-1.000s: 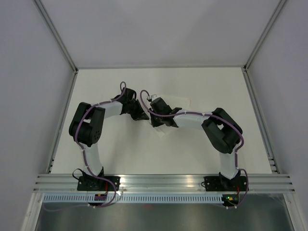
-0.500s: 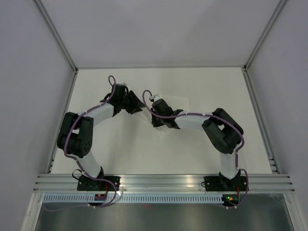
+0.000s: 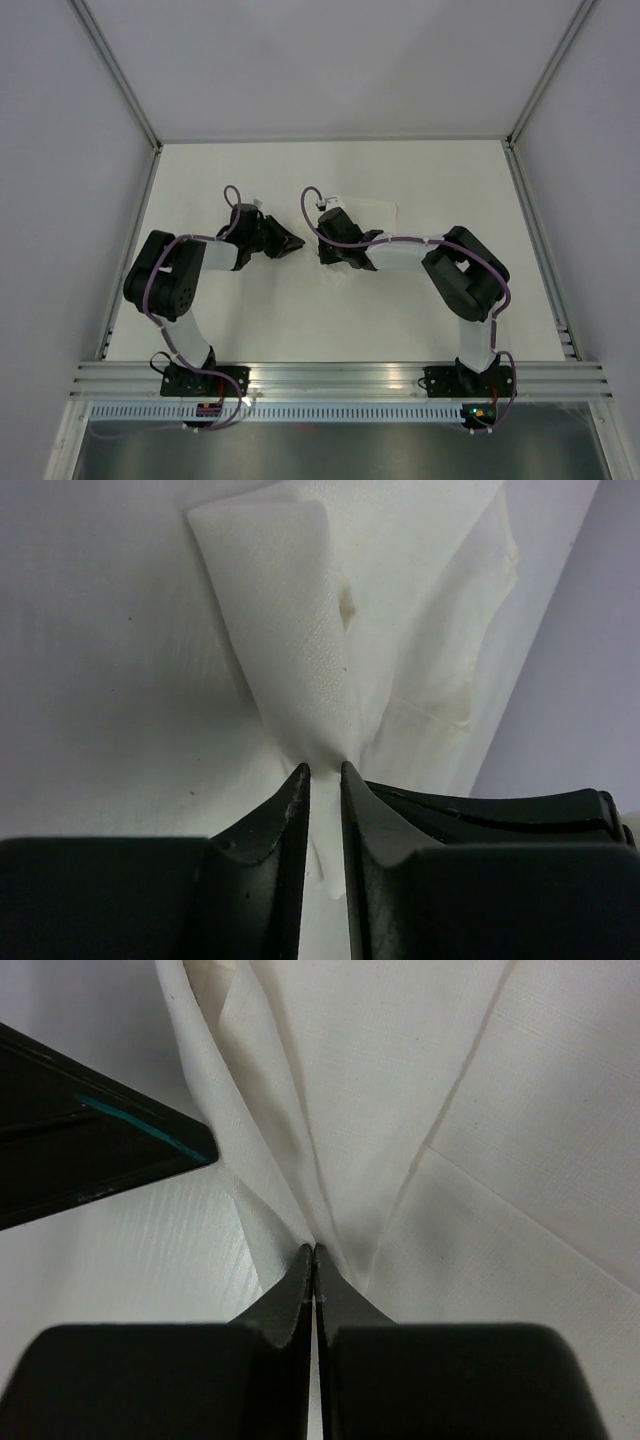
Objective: Fold the napkin, place the utensils inside, and roll it up
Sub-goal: Roll the napkin at the center of the board.
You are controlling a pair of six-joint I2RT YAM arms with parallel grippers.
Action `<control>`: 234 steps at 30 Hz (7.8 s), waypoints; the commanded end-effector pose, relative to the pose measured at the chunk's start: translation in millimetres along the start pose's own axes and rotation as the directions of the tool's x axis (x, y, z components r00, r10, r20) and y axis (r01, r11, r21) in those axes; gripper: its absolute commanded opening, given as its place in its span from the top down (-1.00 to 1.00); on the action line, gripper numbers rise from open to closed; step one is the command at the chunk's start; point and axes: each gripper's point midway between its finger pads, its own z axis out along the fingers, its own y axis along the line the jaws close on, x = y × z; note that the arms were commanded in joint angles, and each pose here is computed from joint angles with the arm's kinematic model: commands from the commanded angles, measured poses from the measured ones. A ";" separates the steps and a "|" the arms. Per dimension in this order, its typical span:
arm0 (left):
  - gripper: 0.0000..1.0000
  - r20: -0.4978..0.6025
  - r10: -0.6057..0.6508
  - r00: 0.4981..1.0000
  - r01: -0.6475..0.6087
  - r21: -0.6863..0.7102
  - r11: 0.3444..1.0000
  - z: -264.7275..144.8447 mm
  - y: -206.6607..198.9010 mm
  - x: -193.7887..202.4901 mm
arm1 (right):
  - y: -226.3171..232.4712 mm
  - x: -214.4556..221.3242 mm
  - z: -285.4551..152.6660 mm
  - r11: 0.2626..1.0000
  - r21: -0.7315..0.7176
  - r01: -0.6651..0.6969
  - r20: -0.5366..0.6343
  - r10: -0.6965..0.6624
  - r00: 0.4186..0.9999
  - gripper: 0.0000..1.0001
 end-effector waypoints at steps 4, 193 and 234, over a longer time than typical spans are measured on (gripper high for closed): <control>0.55 -0.010 -0.034 0.999 0.035 0.196 0.980 10.7 -38.2 -3.4 | -34.9 37.8 -5.6 0.993 0.116 0.038 -0.109 -0.025 0.994 0.99; 0.07 0.083 0.010 0.997 0.004 -0.171 0.985 -15.6 50.3 -12.5 | -36.6 168.6 12.4 0.947 0.161 -0.278 -0.281 0.314 0.907 0.99; 0.95 -0.114 0.249 0.962 -0.258 -0.676 0.690 -35.0 47.7 -15.1 | -13.7 39.8 -41.7 0.987 0.159 -0.017 0.087 0.003 0.996 0.24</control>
